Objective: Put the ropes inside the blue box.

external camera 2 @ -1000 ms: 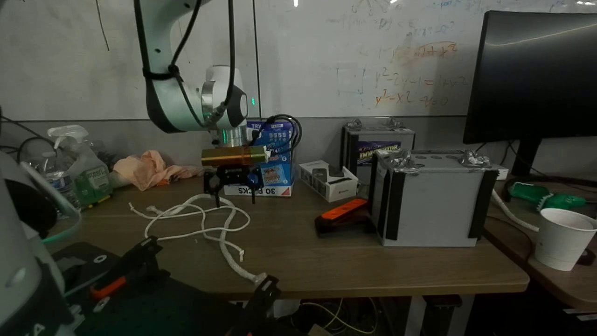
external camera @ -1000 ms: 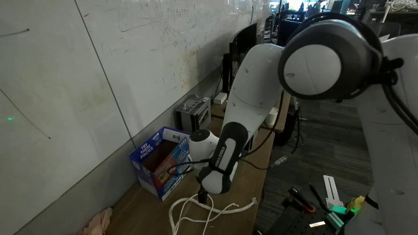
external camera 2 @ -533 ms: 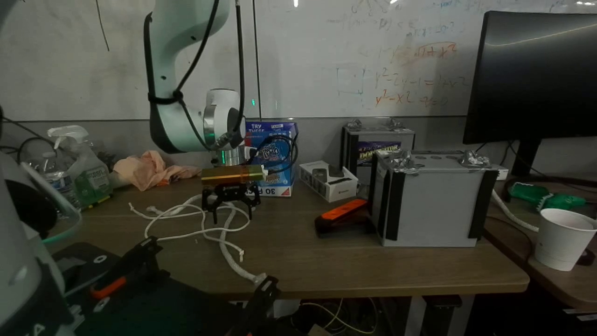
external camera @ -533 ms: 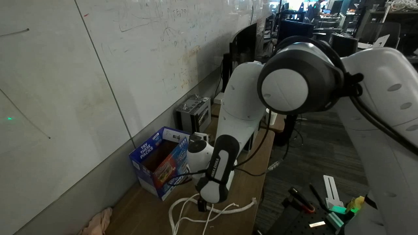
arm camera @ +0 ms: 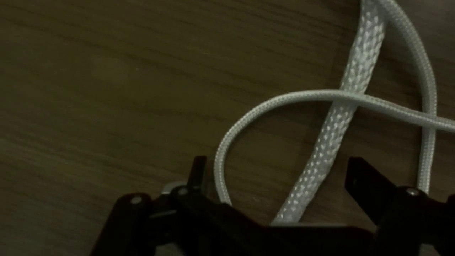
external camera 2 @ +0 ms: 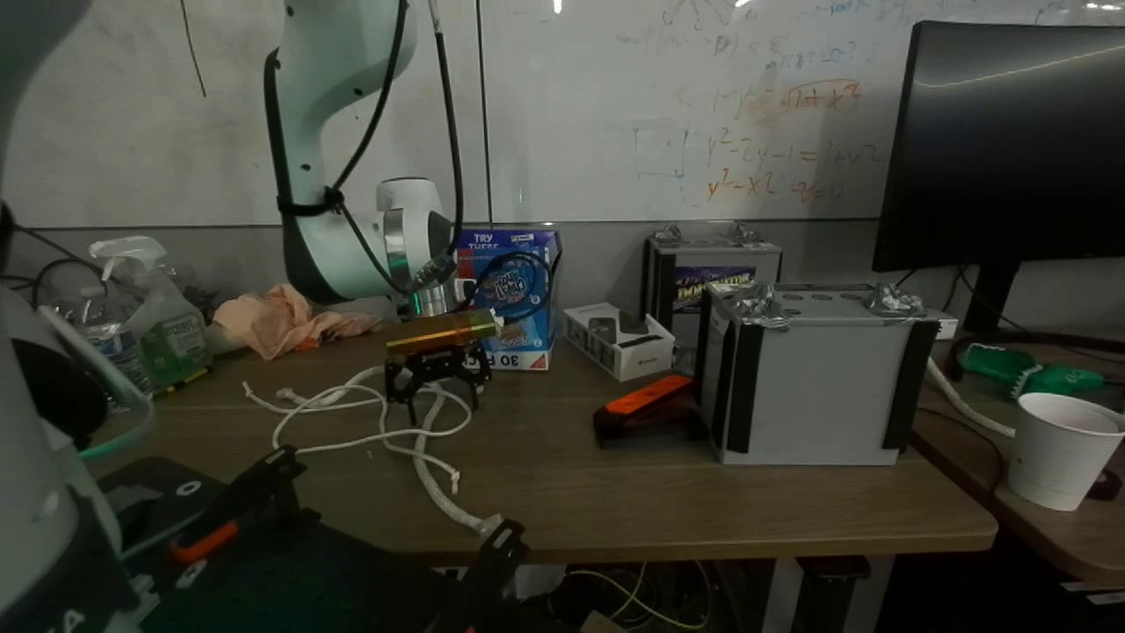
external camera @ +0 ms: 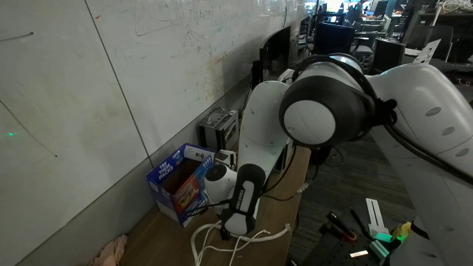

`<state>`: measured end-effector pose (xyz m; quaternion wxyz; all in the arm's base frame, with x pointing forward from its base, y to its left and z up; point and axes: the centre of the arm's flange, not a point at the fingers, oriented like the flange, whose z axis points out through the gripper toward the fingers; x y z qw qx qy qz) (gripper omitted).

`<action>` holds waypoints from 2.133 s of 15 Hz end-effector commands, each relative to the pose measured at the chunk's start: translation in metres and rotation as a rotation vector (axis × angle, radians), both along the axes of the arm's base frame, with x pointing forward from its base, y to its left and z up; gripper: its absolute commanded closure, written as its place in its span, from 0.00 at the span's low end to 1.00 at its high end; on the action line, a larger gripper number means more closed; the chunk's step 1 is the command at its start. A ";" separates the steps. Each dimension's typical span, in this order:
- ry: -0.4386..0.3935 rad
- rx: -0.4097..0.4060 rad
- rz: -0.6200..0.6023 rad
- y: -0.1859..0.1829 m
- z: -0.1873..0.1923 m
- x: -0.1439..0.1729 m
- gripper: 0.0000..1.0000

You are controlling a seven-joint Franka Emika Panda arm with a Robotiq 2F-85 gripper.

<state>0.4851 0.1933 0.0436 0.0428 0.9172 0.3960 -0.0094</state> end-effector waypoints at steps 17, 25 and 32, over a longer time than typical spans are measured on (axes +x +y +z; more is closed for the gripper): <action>-0.017 0.077 -0.062 -0.016 0.000 0.025 0.00; 0.011 0.086 -0.072 -0.013 -0.012 0.021 0.00; 0.008 0.083 -0.087 -0.011 -0.007 0.020 0.00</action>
